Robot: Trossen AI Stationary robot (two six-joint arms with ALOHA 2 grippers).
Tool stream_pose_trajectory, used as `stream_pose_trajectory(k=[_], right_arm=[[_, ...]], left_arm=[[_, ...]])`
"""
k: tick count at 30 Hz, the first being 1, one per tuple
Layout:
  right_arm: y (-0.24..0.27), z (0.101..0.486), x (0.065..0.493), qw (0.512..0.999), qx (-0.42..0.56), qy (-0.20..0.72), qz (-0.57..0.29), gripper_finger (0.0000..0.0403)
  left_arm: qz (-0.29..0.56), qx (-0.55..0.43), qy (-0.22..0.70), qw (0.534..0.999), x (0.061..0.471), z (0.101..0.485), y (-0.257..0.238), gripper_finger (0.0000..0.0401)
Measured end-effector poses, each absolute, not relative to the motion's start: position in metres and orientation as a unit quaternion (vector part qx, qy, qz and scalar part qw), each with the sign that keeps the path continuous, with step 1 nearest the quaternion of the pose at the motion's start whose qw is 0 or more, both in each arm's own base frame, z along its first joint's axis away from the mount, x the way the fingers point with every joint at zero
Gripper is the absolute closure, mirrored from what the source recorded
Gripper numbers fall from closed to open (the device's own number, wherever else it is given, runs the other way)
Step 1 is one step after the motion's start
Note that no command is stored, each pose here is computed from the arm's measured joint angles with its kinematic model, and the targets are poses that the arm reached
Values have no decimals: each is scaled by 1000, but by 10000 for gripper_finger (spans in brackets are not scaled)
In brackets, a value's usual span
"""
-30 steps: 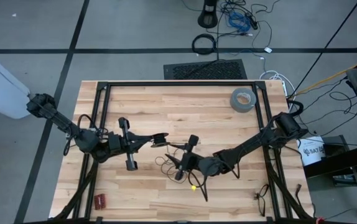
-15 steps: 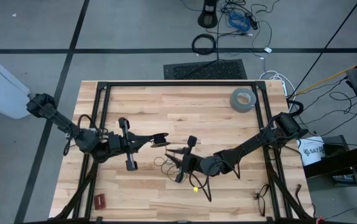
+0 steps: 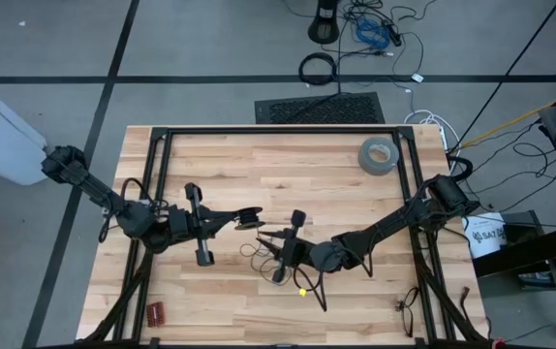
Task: Coil cords
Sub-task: Uncoil the black wire from the spool
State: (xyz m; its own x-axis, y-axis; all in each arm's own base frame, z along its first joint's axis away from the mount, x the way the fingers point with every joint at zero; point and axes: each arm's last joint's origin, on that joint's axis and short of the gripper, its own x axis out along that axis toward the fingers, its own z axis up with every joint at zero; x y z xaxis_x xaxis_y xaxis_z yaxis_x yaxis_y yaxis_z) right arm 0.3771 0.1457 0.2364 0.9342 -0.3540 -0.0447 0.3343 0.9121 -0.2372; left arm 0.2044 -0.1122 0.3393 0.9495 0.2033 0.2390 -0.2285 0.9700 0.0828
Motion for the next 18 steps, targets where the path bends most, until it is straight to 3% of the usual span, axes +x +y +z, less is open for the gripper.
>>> stream_pose_trajectory(k=[9, 18], right_arm=[[141, 236, 380, 979, -102, 41, -170, 297], [140, 237, 380, 979, -101, 39, -175, 313]], left_arm=[[109, 55, -115, 986, 204, 339, -112, 400], [110, 55, -115, 986, 204, 339, -112, 400]])
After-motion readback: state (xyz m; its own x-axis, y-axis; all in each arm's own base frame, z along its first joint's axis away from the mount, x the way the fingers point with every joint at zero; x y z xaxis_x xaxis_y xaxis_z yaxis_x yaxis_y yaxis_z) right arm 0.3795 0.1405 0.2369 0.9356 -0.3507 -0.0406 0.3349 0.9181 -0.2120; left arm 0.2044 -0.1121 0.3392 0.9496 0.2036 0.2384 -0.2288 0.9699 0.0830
